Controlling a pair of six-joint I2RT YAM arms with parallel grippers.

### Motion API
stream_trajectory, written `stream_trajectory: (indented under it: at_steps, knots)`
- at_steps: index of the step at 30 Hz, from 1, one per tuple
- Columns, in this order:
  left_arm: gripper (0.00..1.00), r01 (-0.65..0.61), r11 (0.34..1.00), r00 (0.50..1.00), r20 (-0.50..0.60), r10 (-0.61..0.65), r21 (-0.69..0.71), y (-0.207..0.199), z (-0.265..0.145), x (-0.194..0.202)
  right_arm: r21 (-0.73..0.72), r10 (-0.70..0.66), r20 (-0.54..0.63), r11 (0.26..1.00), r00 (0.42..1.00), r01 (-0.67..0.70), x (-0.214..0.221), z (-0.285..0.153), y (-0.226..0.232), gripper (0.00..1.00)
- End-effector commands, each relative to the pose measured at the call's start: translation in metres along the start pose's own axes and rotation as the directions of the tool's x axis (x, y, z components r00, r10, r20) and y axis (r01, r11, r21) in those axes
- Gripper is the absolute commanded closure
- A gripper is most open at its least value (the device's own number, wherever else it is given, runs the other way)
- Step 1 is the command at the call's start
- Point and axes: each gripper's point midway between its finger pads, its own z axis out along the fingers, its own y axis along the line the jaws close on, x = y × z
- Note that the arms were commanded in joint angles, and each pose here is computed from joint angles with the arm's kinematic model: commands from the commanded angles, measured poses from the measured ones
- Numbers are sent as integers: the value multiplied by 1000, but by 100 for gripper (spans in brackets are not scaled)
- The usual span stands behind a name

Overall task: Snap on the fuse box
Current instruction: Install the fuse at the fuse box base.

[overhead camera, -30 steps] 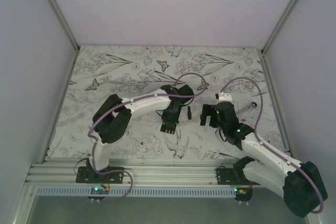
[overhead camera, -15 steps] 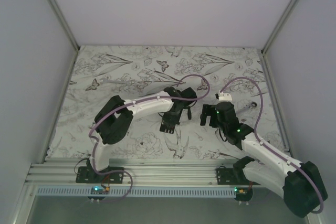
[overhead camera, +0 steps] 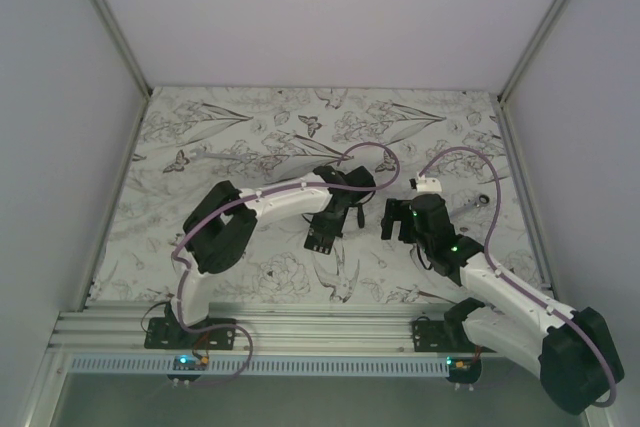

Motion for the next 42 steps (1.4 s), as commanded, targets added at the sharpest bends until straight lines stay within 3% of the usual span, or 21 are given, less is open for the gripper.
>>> stream_trajectory:
  at_steps: [1, 5, 16, 23, 42]
  knots:
    - [100, -26, 997, 993, -114, 19, -67, 14, 26, 24, -7, 15, 37, 1000, 999, -15, -13, -2, 2, 1]
    - [100, -15, 998, 996, -90, 10, -60, 12, 19, 21, -9, 16, 37, 1000, 999, -16, -13, -2, 2, 1]
    - [74, -2, 1000, 997, 71, 2, -12, 8, -33, 3, -15, 15, 37, 1000, 999, -14, -12, -1, 3, 0]
    - [76, 24, 999, 994, 104, -21, -32, 13, -37, 0, -16, 15, 37, 1000, 999, -14, -13, -1, 3, 1]
    - [80, 34, 999, 998, 63, -32, -30, 4, -12, -5, -16, 14, 35, 1000, 999, -14, -12, 0, 3, 0]
